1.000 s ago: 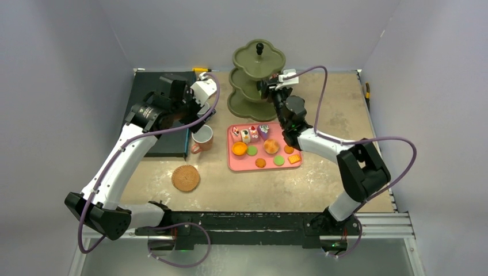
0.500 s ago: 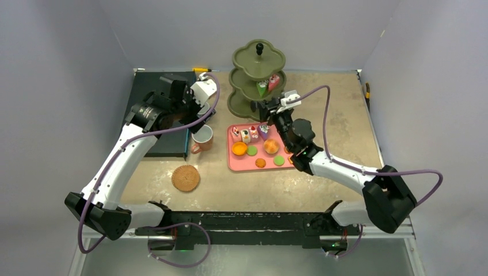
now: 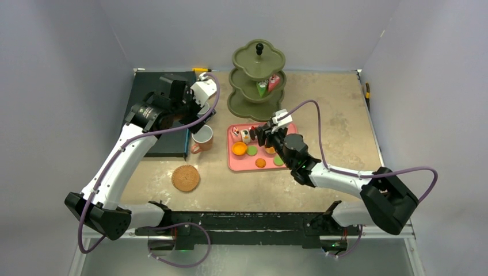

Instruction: Serve the afternoon tea

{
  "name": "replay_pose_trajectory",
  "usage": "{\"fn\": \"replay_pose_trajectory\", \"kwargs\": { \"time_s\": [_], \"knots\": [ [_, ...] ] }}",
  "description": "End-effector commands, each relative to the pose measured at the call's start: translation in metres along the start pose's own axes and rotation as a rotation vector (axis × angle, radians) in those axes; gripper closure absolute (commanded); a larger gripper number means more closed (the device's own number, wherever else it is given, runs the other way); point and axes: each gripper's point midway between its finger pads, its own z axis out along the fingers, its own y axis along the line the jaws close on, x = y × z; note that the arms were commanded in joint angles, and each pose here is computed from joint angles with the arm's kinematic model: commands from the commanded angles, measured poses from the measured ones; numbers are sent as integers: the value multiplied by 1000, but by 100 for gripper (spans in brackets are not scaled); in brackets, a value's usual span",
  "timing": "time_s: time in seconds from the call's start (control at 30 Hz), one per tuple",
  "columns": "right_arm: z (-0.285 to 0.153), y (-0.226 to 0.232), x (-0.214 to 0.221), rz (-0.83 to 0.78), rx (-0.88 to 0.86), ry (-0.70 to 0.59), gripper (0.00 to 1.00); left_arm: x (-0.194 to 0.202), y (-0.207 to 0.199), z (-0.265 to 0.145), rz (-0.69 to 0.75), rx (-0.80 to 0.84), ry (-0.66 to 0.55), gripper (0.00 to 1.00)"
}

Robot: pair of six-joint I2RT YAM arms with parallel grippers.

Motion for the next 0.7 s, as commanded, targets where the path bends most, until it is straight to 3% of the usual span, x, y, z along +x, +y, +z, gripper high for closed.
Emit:
{"fn": "replay_pose_trajectory", "kwargs": {
  "time_s": [0.0, 0.67],
  "knots": [
    [1, 4, -8, 45, -3, -31, 45, -12, 4, -11, -10, -8, -48, 5],
    [27, 2, 14, -6, 34, 3, 50, -7, 6, -13, 2, -22, -40, 5]
  ]
}}
